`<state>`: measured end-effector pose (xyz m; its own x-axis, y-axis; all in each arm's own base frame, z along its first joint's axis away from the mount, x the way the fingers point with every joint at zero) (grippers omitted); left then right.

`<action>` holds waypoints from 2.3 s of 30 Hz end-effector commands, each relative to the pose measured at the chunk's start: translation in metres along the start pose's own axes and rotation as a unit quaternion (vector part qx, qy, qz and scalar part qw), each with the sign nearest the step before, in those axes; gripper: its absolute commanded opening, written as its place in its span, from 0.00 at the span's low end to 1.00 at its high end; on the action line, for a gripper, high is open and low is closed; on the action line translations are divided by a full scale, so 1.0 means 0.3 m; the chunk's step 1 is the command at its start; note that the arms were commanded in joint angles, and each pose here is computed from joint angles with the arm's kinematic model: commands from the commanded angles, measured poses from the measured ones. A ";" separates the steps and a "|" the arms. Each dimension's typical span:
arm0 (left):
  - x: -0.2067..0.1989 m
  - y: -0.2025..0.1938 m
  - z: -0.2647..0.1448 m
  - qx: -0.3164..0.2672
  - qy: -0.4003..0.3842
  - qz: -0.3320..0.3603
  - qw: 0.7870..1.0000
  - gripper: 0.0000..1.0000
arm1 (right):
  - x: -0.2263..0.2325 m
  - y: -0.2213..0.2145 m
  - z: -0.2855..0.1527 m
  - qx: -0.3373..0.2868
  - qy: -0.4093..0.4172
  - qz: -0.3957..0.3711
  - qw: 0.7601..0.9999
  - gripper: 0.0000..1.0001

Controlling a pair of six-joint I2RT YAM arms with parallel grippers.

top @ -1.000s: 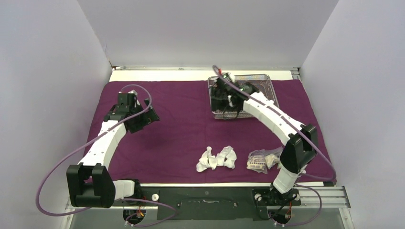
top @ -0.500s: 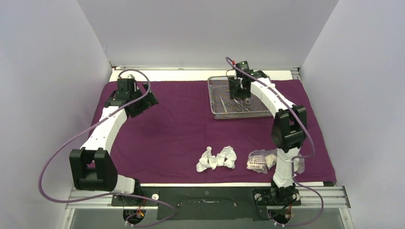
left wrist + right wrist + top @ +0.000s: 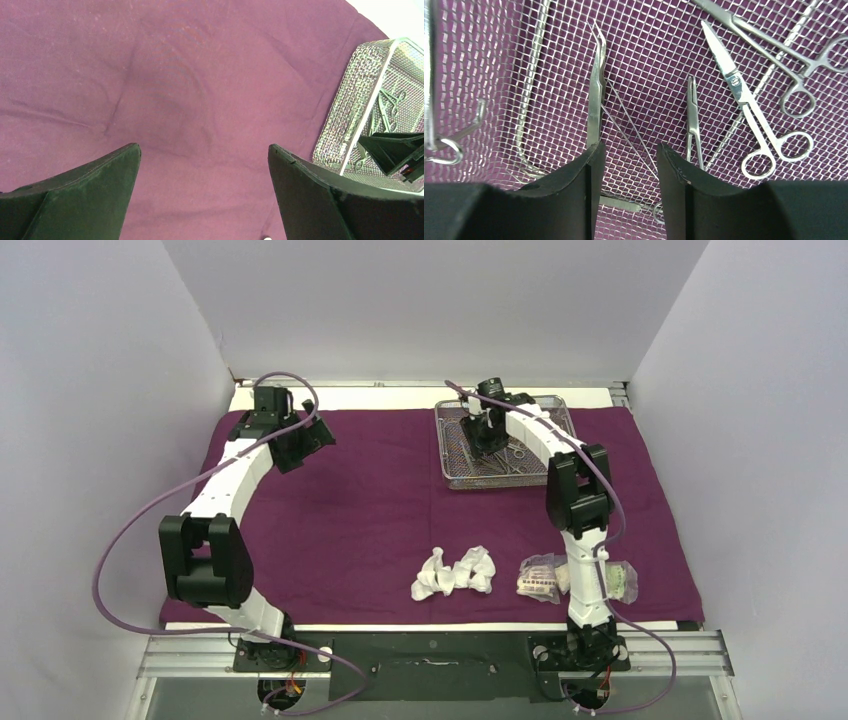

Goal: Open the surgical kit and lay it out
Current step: Pick up the medical item from the container, then place the medical item in the surgical kit.

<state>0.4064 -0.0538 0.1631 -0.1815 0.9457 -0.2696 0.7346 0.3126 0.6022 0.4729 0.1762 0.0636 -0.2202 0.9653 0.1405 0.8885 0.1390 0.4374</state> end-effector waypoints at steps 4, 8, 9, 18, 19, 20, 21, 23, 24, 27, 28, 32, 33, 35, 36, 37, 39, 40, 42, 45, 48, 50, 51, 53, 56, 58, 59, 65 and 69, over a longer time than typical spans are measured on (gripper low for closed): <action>-0.001 0.062 0.003 -0.010 0.007 0.000 1.000 0.96 | 0.013 0.011 0.019 0.000 -0.013 -0.058 0.998 0.36; 0.005 0.058 0.015 -0.005 0.011 0.000 1.000 0.96 | 0.003 -0.027 0.041 0.009 -0.040 -0.069 0.997 0.33; 0.005 0.058 0.016 -0.004 0.011 0.000 1.000 0.96 | -0.004 -0.032 0.048 0.012 -0.045 -0.069 0.997 0.32; 0.013 0.059 0.025 -0.001 0.012 -0.002 1.000 0.96 | -0.007 -0.022 0.084 0.019 -0.042 -0.073 0.996 0.24; 0.014 0.058 0.025 0.000 0.013 -0.001 1.000 0.96 | -0.005 -0.021 0.086 0.020 -0.040 -0.073 0.996 0.21; 0.014 0.058 0.025 0.001 0.013 -0.001 1.000 0.96 | -0.003 -0.019 0.087 0.021 -0.039 -0.074 0.996 0.17; 0.014 0.056 0.025 0.001 0.013 -0.001 1.000 0.96 | -0.002 -0.016 0.084 0.020 -0.037 -0.073 0.996 0.13; 0.017 0.056 0.021 0.001 0.014 -0.001 1.000 0.96 | -0.002 -0.002 0.068 0.012 -0.040 -0.074 0.996 0.07; 0.017 0.057 0.020 0.000 0.014 -0.001 1.000 0.96 | -0.003 0.010 0.056 0.005 -0.043 -0.074 0.996 0.06; 0.015 0.057 0.018 -0.001 0.012 -0.001 1.000 0.96 | -0.013 0.056 0.005 -0.024 -0.059 -0.073 0.995 0.05; 0.013 0.057 0.016 -0.001 0.010 -0.001 1.000 0.96 | -0.016 0.075 -0.015 -0.035 -0.065 -0.073 0.995 0.05; 0.005 0.058 0.012 -0.001 0.004 -0.003 1.000 0.96 | -0.034 0.160 -0.125 -0.087 -0.093 -0.070 0.989 0.05; 0.004 0.056 0.011 -0.001 0.003 -0.003 1.000 0.96 | -0.030 0.180 -0.156 -0.099 -0.093 -0.070 0.988 0.05; 0.002 0.054 0.007 -0.002 0.000 -0.003 1.000 0.96 | -0.020 0.210 -0.208 -0.117 -0.089 -0.075 0.986 0.05; 0.001 0.052 0.004 -0.002 -0.001 -0.003 1.000 0.96 | -0.016 0.220 -0.229 -0.122 -0.088 -0.078 0.986 0.05; 0.001 0.050 0.004 -0.002 -0.002 -0.003 1.000 0.96 | -0.011 0.227 -0.249 -0.126 -0.084 -0.080 0.985 0.05; 0.001 0.046 0.001 -0.002 -0.003 -0.003 1.000 0.96 | 0.001 0.230 -0.274 -0.126 -0.076 -0.090 0.985 0.05; 0.001 0.045 -0.003 -0.003 -0.003 -0.003 1.000 0.96 | 0.007 0.229 -0.282 -0.126 -0.071 -0.094 0.985 0.05; 0.001 0.042 -0.008 -0.003 -0.005 -0.002 1.000 0.96 | 0.013 0.224 -0.292 -0.124 -0.069 -0.100 0.985 0.05; -0.002 0.040 -0.017 -0.005 -0.008 -0.002 1.000 0.96 | 0.015 0.223 -0.302 -0.125 -0.070 -0.100 0.985 0.05; -0.005 0.038 -0.028 -0.007 -0.011 -0.001 1.000 0.96 | 0.021 0.236 -0.323 -0.135 -0.067 -0.093 0.984 0.05; -0.016 0.039 -0.035 -0.009 -0.022 0.002 1.000 0.96 | 0.039 0.248 -0.346 -0.145 -0.051 -0.084 0.985 0.05; -0.020 0.038 -0.037 -0.010 -0.026 0.004 1.000 0.96 | 0.056 0.255 -0.359 -0.150 -0.033 -0.080 0.985 0.05; -0.043 0.037 -0.049 -0.014 -0.048 0.009 0.999 0.96 | 0.089 0.269 -0.390 -0.160 0.006 -0.065 0.985 0.05; -0.081 0.040 -0.070 -0.022 -0.086 0.019 0.996 0.96 | 0.138 0.303 -0.455 -0.186 0.069 -0.035 0.980 0.05; -0.125 0.047 -0.095 -0.033 -0.126 0.033 0.991 0.97 | 0.179 0.333 -0.503 -0.204 0.123 -0.005 0.971 0.05; -0.146 0.050 -0.109 -0.040 -0.147 0.040 0.988 0.97 | 0.202 0.344 -0.524 -0.211 0.152 0.019 0.965 0.05; -0.303 0.083 -0.241 -0.086 -0.284 0.081 0.952 1.00 | 0.403 0.414 -0.684 -0.228 0.393 0.173 0.874 0.05; -0.402 0.122 -0.323 -0.112 -0.359 0.083 0.923 1.00 | 0.568 0.422 -0.810 -0.223 0.563 0.247 0.757 0.05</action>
<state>0.3923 -0.1177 0.2265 0.2209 0.8279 -0.5156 0.6761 0.2510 0.6927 0.4853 0.2500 0.2695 -0.2376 0.5513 0.7997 0.7333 -0.4381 0.5199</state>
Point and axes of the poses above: each gripper's point midway between its finger pads, its own z axis out along the fingers, its own x axis along the line the jaws close on, y = z × x, the point moved 1 cm from there along -z, back along the fingers, and after that the axes turned 15 degrees about z, right-handed, at the moved point
